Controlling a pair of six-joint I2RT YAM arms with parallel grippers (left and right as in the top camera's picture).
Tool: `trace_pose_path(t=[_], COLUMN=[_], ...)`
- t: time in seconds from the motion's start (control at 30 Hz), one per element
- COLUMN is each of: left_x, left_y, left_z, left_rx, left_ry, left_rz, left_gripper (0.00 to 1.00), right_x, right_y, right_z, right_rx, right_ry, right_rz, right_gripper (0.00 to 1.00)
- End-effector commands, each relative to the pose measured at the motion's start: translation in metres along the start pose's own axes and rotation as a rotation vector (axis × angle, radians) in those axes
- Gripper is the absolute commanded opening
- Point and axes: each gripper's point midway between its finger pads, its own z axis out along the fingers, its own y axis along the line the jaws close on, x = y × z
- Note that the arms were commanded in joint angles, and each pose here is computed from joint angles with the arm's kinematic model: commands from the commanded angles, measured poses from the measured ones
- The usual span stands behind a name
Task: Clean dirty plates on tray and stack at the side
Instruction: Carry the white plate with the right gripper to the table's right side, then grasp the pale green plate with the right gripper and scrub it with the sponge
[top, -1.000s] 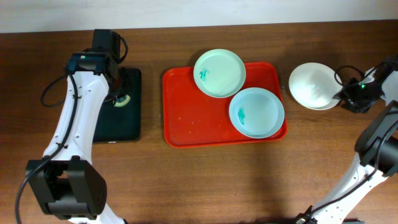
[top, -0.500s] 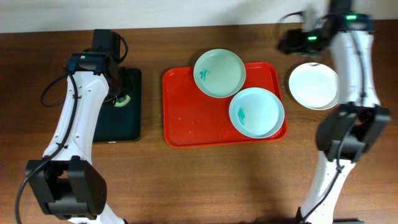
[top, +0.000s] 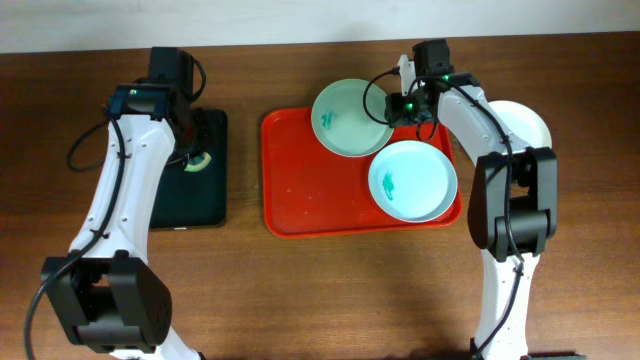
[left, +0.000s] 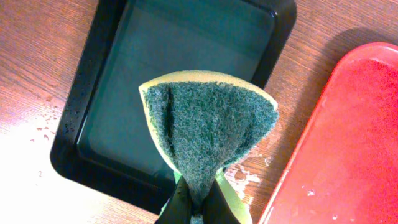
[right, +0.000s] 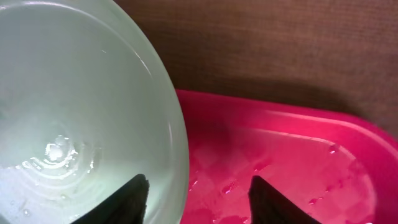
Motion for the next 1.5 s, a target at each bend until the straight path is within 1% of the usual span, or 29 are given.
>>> trace_pose_path(t=[0.0, 0.07, 0.17, 0.23, 0.3, 0.33, 0.43, 0.5, 0.57, 0.6, 0.67, 0.73, 0.83, 0.93, 0.97, 1.03, 1.1, 1.13, 1.17, 1.23, 1.33, 1.47], left_x=[-0.001, -0.001, -0.001, -0.001, -0.001, -0.001, 0.000, 0.000, 0.003, 0.006, 0.011, 0.015, 0.025, 0.042, 0.047, 0.061, 0.068, 0.073, 0.079, 0.087, 0.103, 0.119], left_y=[0.000, 0.000, 0.000, 0.000, 0.000, 0.000, -0.002, -0.004, -0.009, -0.017, -0.031, -0.041, -0.059, -0.083, -0.089, -0.101, -0.106, -0.110, -0.120, -0.131, -0.152, -0.179], left_z=[-0.002, -0.002, -0.002, -0.002, -0.002, -0.002, -0.002, -0.002, -0.002, -0.003, -0.005, -0.007, -0.011, -0.011, -0.010, -0.004, 0.001, 0.006, 0.010, 0.017, 0.040, 0.056], left_rx=[0.011, 0.012, 0.012, 0.012, 0.013, 0.013, 0.022, 0.034, 0.061, 0.111, 0.185, 0.225, 0.240, 0.260, 0.265, 0.273, 0.276, 0.287, 0.333, 0.379, 0.421, 0.509], left_ry=[-0.002, -0.004, -0.004, -0.004, -0.004, -0.003, 0.001, 0.005, 0.019, 0.037, 0.060, 0.069, 0.075, 0.079, 0.081, 0.089, 0.095, 0.101, 0.111, 0.115, 0.099, 0.037], left_rz=[0.007, 0.007, 0.007, 0.007, 0.007, 0.007, 0.007, 0.007, 0.011, 0.046, 0.071, 0.105, 0.153, 0.219, 0.237, 0.275, 0.286, 0.283, 0.290, 0.292, 0.199, 0.228], left_gripper=[0.00, 0.00, 0.00, 0.00, 0.00, 0.00, 0.00, 0.00, 0.00, 0.00, 0.00, 0.00, 0.00, 0.00, 0.00, 0.00, 0.00, 0.00, 0.00, 0.00, 0.00, 0.00], right_x=[0.011, 0.010, 0.013, 0.013, 0.015, 0.016, 0.018, 0.021, 0.030, 0.041, 0.060, 0.077, 0.093, 0.103, 0.102, 0.099, 0.094, 0.092, 0.092, 0.092, 0.093, 0.093], right_y=[0.006, 0.014, 0.020, 0.031, 0.042, 0.047, 0.064, 0.080, 0.098, 0.107, 0.116, 0.123, 0.128, 0.133, 0.128, 0.112, 0.100, 0.094, 0.091, 0.090, 0.096, 0.101], right_z=[0.020, 0.023, 0.027, 0.028, 0.029, 0.030, 0.015, -0.003, -0.019, -0.027, -0.031, -0.030, -0.028, -0.013, -0.006, 0.001, 0.001, 0.001, 0.001, 0.001, 0.001, 0.000], right_rx=[-0.041, -0.090, -0.096, -0.110, -0.117, -0.120, -0.152, -0.207, -0.269, -0.287, -0.285, -0.248, -0.184, -0.185, -0.164, -0.096, -0.063, -0.056, -0.058, -0.061, -0.087, -0.106], right_ry=[0.026, 0.020, 0.028, 0.030, 0.034, 0.039, 0.061, 0.082, 0.124, 0.170, 0.246, 0.311, 0.355, 0.345, 0.327, 0.298, 0.282, 0.280, 0.281, 0.281, 0.284, 0.288], right_rz=[0.014, 0.012, 0.003, -0.013, -0.032, -0.023, -0.009, -0.013, -0.014, -0.012, -0.012, -0.032, -0.073, -0.095, -0.101, -0.103, -0.096, -0.084, -0.076, -0.072, -0.071, -0.038], right_gripper=[0.52, 0.50, 0.34, 0.32, 0.08, 0.04, 0.04, 0.04, 0.04, 0.04, 0.04, 0.04, 0.04, 0.04, 0.05, 0.09, 0.09, 0.05, 0.04, 0.04, 0.04, 0.04])
